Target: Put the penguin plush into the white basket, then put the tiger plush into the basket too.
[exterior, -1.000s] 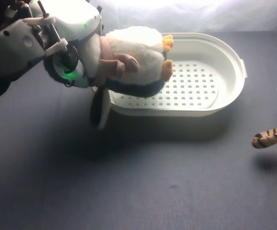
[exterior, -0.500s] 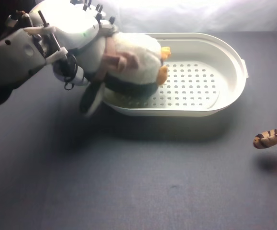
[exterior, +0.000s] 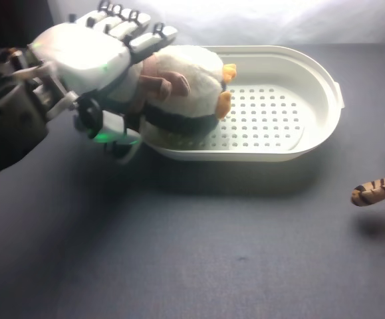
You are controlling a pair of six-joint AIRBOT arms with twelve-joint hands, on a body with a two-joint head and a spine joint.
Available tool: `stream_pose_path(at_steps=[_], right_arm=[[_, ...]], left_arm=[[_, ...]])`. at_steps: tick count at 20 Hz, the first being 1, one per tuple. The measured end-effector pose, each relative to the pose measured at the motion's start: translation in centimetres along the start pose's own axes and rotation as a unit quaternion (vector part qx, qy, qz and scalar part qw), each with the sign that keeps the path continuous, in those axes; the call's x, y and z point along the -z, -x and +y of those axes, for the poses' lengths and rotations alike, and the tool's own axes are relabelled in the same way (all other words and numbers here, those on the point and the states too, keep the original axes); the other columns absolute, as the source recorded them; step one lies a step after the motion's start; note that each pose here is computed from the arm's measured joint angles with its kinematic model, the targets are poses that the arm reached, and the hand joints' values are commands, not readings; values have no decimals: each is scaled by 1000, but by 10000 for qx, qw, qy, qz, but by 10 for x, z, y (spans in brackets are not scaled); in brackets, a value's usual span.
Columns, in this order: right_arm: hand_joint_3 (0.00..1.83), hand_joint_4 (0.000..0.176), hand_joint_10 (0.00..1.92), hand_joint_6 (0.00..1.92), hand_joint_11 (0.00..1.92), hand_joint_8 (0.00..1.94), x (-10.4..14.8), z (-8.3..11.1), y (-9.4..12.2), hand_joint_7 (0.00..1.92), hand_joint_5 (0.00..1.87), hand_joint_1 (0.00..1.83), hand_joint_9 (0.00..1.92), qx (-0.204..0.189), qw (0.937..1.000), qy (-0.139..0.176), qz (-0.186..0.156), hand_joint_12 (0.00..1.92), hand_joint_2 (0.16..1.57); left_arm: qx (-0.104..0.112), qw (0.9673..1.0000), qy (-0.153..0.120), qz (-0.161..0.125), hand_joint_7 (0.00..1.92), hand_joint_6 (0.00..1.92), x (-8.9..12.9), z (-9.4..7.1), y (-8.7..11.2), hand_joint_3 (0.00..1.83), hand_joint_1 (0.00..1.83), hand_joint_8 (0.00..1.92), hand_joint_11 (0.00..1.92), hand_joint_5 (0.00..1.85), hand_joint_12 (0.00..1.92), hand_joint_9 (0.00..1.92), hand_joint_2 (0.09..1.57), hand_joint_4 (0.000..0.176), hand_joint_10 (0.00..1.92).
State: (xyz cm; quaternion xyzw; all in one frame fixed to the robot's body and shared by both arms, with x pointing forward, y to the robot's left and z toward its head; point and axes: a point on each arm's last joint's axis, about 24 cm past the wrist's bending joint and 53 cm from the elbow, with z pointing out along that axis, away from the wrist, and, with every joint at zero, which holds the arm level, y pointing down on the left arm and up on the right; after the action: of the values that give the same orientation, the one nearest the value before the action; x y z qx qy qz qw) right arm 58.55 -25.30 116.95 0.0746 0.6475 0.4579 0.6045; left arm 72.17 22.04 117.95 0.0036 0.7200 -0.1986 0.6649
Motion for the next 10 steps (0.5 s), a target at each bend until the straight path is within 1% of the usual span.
stream_pose_path(at_steps=[1, 2, 3, 4, 5, 6, 7, 8, 9, 10], right_arm=[[0, 41, 0, 0, 419, 0, 0, 1, -1, 476, 497, 894, 437, -11, 10000, 23, 29, 57, 1327], [0, 29, 2, 0, 458, 0, 0, 5, -3, 448, 462, 876, 451, 4, 9999, 83, 122, 70, 1251], [0, 35, 4, 0, 494, 0, 1, 8, -4, 442, 438, 841, 470, 78, 9996, 144, 232, 80, 1180], [0, 35, 4, 0, 494, 0, 3, 11, -5, 442, 438, 841, 470, 132, 9992, 167, 325, 80, 1180], [0, 30, 1, 2, 489, 0, 5, 10, -5, 422, 423, 879, 454, 177, 9990, 120, 401, 75, 1120], [0, 49, 0, 0, 487, 0, 9, 6, -7, 397, 391, 918, 448, 221, 9985, 38, 503, 74, 1108], [0, 46, 2, 2, 488, 0, 14, 1, -11, 390, 391, 950, 451, 252, 9976, -98, 631, 75, 1092], [0, 26, 2, 2, 494, 0, 19, -5, -17, 372, 406, 994, 455, 245, 9966, -228, 757, 83, 1047], [0, 1, 3, 6, 495, 0, 24, -10, -21, 365, 420, 1026, 461, 223, 9954, -345, 861, 85, 1023], [0, 0, 0, 5, 487, 0, 32, -17, -29, 341, 420, 1018, 446, 225, 9927, -512, 1071, 84, 1005]], left_arm=[[-16, 9999, -73, -73, 0, 0, 5, -4, 5, 0, 770, 0, 90, 0, 64, 0, 821, 176, 0], [-129, 9995, -223, -179, 0, 0, 13, -14, 11, 0, 760, 0, 17, 0, 12, 0, 797, 176, 0], [-287, 9982, -430, -294, 0, 0, 22, -29, 17, 0, 783, 0, 3, 0, 2, 0, 803, 176, 0], [-412, 9966, -616, -368, 0, 0, 31, -42, 19, 0, 783, 0, 3, 0, 2, 0, 803, 176, 0], [-596, 9937, -863, -400, 0, 0, 46, -58, 16, 1, 815, 0, 0, 0, 0, 0, 805, 176, 0], [-696, 9923, -984, -299, 0, 0, 57, -66, 7, 2, 776, 0, 0, 0, 0, 0, 806, 176, 0], [-748, 9919, -1014, -183, 0, 0, 66, -68, 0, 1, 757, 0, 0, 0, 0, 0, 805, 176, 0], [-791, 9918, -1000, -105, 0, 0, 73, -66, -5, 0, 811, 0, 0, 0, 0, 0, 767, 176, 0], [-809, 9920, -963, -91, 0, 0, 80, -63, -6, 0, 823, 0, 0, 0, 0, 0, 746, 176, 0], [-812, 9921, -940, -152, 0, 0, 89, -62, -4, 0, 801, 0, 0, 0, 0, 0, 743, 176, 0]])
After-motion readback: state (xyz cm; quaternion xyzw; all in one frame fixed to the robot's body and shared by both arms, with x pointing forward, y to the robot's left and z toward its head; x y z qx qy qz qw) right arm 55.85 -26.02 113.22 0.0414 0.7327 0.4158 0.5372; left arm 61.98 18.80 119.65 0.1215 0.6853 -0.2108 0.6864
